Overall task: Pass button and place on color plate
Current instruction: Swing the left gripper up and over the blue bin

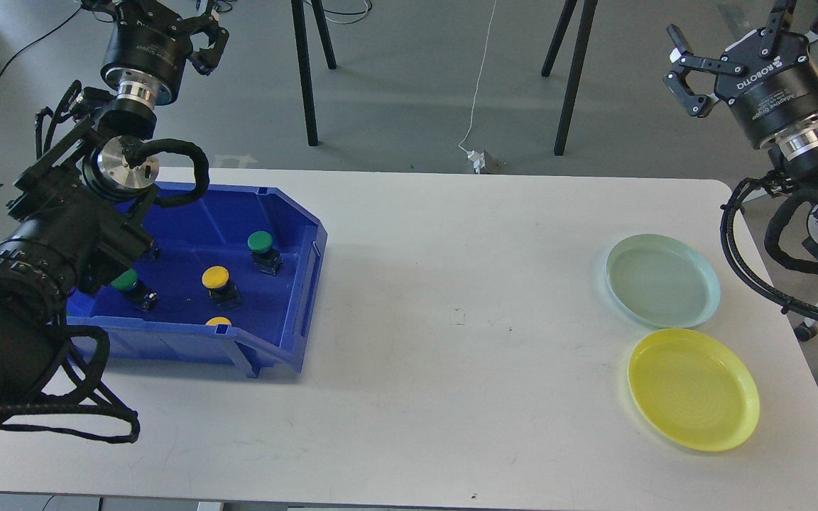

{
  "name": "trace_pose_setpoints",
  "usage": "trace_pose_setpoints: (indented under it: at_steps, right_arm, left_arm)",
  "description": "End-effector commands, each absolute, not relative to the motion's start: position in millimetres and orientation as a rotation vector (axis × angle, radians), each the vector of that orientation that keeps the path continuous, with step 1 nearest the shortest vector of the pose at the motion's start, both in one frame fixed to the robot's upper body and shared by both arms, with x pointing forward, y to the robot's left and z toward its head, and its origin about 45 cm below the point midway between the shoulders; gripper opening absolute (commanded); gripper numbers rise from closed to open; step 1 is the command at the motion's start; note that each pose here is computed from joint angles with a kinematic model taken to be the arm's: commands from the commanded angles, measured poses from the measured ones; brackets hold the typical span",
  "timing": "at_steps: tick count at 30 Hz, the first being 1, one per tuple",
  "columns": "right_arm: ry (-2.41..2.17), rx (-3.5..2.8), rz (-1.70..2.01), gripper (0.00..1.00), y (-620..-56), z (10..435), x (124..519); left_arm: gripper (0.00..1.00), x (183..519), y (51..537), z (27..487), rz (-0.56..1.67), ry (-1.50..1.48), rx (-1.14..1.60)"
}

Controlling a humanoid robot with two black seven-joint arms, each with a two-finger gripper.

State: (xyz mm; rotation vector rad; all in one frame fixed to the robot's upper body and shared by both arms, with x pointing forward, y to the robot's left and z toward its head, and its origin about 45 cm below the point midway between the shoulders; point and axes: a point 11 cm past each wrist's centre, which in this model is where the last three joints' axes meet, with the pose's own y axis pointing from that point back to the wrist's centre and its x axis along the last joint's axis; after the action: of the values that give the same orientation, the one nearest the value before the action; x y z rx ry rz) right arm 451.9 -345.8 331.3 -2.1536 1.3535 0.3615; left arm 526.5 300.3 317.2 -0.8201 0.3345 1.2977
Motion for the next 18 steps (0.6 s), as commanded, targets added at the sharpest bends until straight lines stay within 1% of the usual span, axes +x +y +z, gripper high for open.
trace_pose_setpoints:
  at_steps: [1,5,8,10,12,15,18]
  right_arm:
    - [1.353,-2.153,0.362,0.99,-346,331,452]
    - [1.352,-2.161,0.365,0.99,-347,330,448]
    - [1.331,-2.164,0.38,0.99,-343,329,443]
    - [1.309,-2.166,0.393,0.99,-340,327,438]
    - [1.303,-2.152,0.397,0.99,-340,325,435]
    - [1.314,-2.135,0.401,0.99,-344,321,433]
    - [1.326,-2.116,0.397,0.99,-349,321,433]
  left_arm:
    - [1.0,529,298,330,1.288,0.316,-0.863]
    - [1.0,535,275,355,1.221,0.27,-0.839]
    - [1.0,535,243,382,1.094,0.145,-0.692]
    - [1.0,531,232,408,1.016,0.051,-0.628]
    - [1.0,519,218,432,0.914,-0.024,-0.593]
    - [1.0,492,204,458,0.761,-0.187,-0.454]
    - [1.0,467,192,456,0.624,-0.326,-0.209]
